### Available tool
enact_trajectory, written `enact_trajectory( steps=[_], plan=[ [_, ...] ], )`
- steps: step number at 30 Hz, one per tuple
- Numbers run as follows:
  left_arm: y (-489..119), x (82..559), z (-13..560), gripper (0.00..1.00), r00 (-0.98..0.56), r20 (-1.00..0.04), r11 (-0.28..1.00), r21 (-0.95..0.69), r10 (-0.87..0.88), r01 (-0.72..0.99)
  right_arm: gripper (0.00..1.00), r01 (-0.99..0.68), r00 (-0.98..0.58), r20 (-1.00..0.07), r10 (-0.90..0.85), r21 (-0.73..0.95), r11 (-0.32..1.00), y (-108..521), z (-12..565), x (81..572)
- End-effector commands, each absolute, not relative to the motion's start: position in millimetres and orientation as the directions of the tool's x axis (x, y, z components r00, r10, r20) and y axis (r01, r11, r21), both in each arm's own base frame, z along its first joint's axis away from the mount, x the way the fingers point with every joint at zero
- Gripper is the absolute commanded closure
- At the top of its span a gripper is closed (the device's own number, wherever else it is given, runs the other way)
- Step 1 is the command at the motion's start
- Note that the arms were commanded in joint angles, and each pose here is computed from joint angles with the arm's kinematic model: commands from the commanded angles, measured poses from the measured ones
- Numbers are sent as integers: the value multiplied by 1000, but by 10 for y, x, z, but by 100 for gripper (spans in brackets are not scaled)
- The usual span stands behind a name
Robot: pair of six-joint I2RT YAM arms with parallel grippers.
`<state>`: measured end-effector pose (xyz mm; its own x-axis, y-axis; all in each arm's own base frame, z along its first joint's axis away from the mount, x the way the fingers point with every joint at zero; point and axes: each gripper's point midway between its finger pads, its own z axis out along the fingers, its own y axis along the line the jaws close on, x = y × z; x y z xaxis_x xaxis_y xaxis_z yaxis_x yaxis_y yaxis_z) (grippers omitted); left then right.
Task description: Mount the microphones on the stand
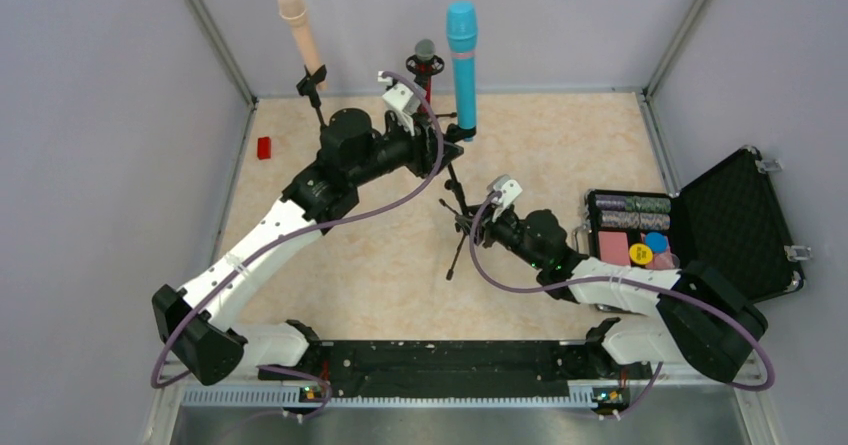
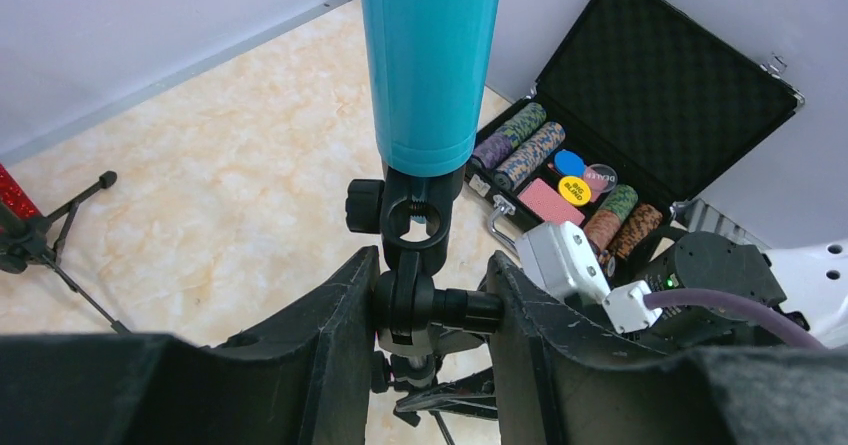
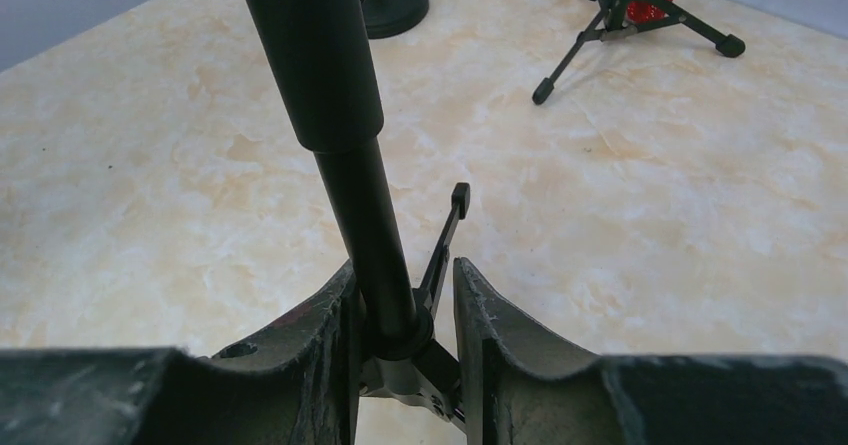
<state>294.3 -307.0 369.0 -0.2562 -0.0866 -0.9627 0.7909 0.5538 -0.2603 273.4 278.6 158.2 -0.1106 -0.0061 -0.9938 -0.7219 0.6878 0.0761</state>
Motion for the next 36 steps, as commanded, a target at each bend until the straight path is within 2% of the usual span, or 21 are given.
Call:
enact_trajectory(
  steps=[1, 8, 12, 15, 25, 29, 36],
  plan=[
    [-2968, 2999, 4412, 100, -69, -974, 592, -187, -217, 784, 100, -705, -165, -984, -65, 71, 706, 2730, 1348, 2699],
    [-2972, 2809, 4554, 100, 64, -978, 532, -52, -196, 845, 100, -720, -187, -980, -62, 94, 687, 2769, 1299, 2656],
    [-2992, 2539, 4737, 100, 209, -951, 439, 91, -229, 894, 100, -719, -192, -980, -59, 100, 687, 2759, 1249, 2643],
    [-2970, 2342, 4912, 100, 259, -924, 385, 139, -282, 912, 100, -719, -194, -979, -60, 100, 687, 2747, 1216, 2629],
    [-2844, 1931, 5339, 100, 280, -880, 294, 171, -384, 940, 100, -706, -217, -973, -75, 103, 701, 2681, 1076, 2598],
    [-2760, 1650, 5606, 100, 250, -850, 216, 166, -464, 962, 100, -695, -226, -970, -85, 99, 713, 2647, 1006, 2604],
    [-2696, 1638, 5643, 100, 266, -846, 246, 166, -462, 955, 100, -697, -217, -973, -75, 101, 710, 2672, 1055, 2619]
  ],
)
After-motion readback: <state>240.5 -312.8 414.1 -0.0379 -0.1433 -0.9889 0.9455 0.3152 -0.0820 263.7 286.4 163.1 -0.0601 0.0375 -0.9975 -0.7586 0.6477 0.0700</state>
